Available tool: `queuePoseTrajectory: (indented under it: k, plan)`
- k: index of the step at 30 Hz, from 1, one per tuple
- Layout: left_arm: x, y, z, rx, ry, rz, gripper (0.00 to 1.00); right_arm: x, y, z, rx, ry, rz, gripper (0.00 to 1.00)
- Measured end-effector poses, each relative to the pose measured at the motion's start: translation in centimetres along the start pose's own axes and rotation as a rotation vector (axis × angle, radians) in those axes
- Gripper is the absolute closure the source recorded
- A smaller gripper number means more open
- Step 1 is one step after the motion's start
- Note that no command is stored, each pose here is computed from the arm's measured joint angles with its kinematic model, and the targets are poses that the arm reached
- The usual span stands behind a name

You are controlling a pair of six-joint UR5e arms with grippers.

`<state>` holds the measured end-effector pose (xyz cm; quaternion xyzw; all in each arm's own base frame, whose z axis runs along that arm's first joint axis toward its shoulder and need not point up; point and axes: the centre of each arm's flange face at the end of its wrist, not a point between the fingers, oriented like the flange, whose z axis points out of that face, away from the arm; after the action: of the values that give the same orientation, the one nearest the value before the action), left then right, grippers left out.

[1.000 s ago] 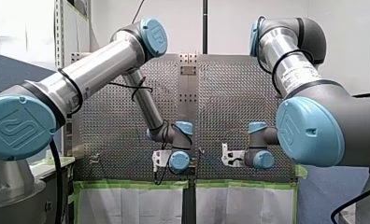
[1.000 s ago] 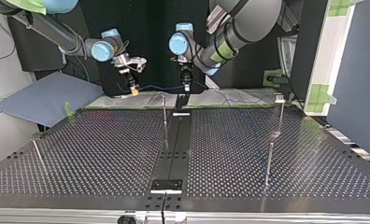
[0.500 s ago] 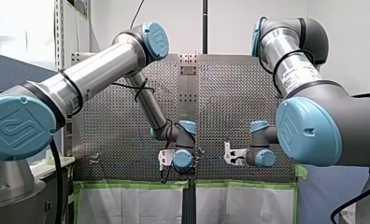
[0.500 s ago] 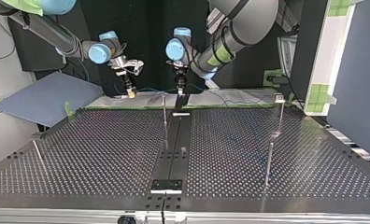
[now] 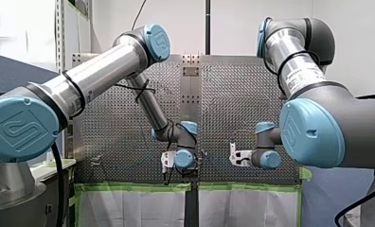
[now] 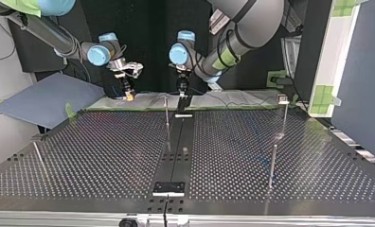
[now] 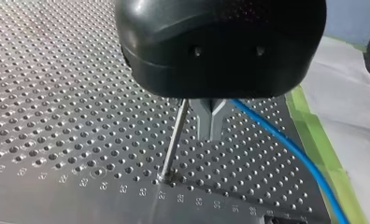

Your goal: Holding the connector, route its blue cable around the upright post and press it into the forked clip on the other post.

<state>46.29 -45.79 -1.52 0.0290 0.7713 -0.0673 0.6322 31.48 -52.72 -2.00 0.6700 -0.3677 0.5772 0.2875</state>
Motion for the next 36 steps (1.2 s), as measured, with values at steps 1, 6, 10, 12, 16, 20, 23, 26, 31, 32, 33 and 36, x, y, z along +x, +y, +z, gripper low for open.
queuePoseTrajectory:
  k: [1,6,10,12,16,20,23,26,31,32,33,36]
  plan:
    - [0.0,0.0,0.1,0.003,0.0,-0.004,1.0,0.0,0.0,0.0,0.0,0.0,0.0,1.0]
    - [-0.2,0.3,0.5,0.013,0.001,-0.018,1.0,0.0,0.0,0.0,-0.001,0.002,-0.003,1.0]
    - [-0.4,0.5,1.1,0.022,0.002,-0.031,1.0,0.1,0.1,0.1,-0.001,0.004,-0.005,1.0]
    - [-0.7,0.7,1.5,0.023,0.003,-0.039,1.0,0.1,0.1,0.1,-0.001,0.005,-0.005,1.0]
    - [-1.1,1.0,2.2,0.029,0.014,-0.051,1.0,0.1,0.1,0.2,-0.004,0.005,-0.006,1.0]
    - [-1.3,1.3,2.6,0.039,0.026,-0.067,1.0,0.1,0.2,0.2,-0.009,0.005,-0.007,1.0]
    - [-1.3,1.5,2.8,0.051,0.036,-0.083,1.0,0.1,0.1,0.2,-0.009,0.004,-0.008,1.0]
    - [-1.2,1.4,3.0,0.069,0.046,-0.097,1.0,0.1,0.0,0.2,-0.008,0.003,-0.008,1.0]
    - [-0.1,1.2,3.4,0.081,0.075,-0.094,1.0,0.1,0.0,0.2,-0.009,0.002,-0.009,1.0]
    - [0.2,1.1,3.4,0.082,0.081,-0.087,1.0,0.1,0.0,0.2,-0.01,0.003,-0.009,1.0]
    - [0.5,1.1,3.6,0.082,0.089,-0.079,1.0,0.1,0.0,0.2,-0.011,0.003,-0.009,1.0]
    - [0.8,0.9,4.2,0.087,0.098,-0.084,1.0,0.1,0.1,0.2,-0.023,0.002,-0.009,1.0]
